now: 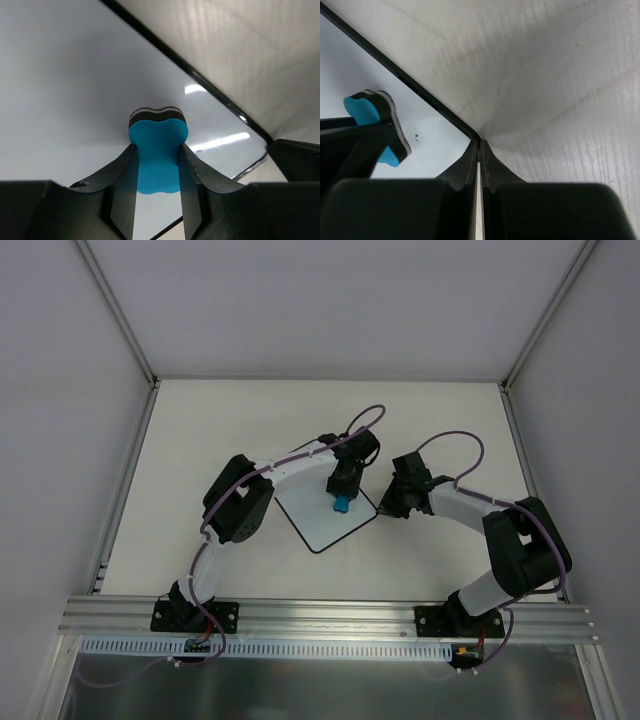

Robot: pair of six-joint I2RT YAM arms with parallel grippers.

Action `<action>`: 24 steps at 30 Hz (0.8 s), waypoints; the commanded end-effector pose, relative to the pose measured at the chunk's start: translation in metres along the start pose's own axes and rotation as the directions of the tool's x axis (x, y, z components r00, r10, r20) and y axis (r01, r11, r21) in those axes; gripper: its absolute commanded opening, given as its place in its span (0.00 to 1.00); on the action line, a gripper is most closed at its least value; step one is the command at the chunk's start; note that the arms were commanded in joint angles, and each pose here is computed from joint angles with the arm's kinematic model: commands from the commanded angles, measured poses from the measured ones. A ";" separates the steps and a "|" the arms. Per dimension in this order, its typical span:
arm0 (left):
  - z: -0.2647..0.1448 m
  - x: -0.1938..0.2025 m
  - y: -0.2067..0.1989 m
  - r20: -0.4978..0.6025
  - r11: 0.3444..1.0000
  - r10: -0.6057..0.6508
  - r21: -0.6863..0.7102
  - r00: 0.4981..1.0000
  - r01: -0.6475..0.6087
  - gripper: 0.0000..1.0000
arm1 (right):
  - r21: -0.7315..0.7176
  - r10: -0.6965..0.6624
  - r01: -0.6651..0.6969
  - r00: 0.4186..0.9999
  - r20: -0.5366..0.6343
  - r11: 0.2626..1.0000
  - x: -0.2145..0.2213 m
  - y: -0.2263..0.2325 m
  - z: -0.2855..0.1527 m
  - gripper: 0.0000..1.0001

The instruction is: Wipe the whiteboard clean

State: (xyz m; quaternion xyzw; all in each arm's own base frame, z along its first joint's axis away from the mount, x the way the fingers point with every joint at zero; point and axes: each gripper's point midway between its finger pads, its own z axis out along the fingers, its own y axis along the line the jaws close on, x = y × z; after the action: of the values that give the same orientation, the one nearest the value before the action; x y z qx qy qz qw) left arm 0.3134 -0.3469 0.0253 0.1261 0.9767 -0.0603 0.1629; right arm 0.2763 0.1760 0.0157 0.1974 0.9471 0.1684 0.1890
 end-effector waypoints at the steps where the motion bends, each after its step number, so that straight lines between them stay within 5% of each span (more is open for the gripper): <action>1: 0.023 0.046 -0.021 -0.128 0.995 0.097 -0.002 0.987 -0.098 0.00 | 0.157 0.009 0.003 0.997 -0.073 0.988 0.024 -0.042 0.007 0.00; 11: 0.025 0.077 -0.043 -0.182 0.986 0.165 0.043 0.969 -0.160 0.00 | 0.163 0.013 0.000 0.997 -0.077 0.987 0.026 -0.043 0.008 0.00; 24: 0.012 0.100 0.034 -0.214 0.978 0.142 -0.123 0.966 -0.171 0.00 | 0.182 0.014 -0.001 0.997 -0.070 0.983 0.026 -0.048 0.009 0.00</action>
State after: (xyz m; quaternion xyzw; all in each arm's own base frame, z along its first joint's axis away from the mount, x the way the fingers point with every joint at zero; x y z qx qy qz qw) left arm 0.2756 -0.3678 0.0225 0.1801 0.9641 -0.0809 0.1776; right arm 0.2760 0.1766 0.0153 0.2020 0.9464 0.1705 0.1858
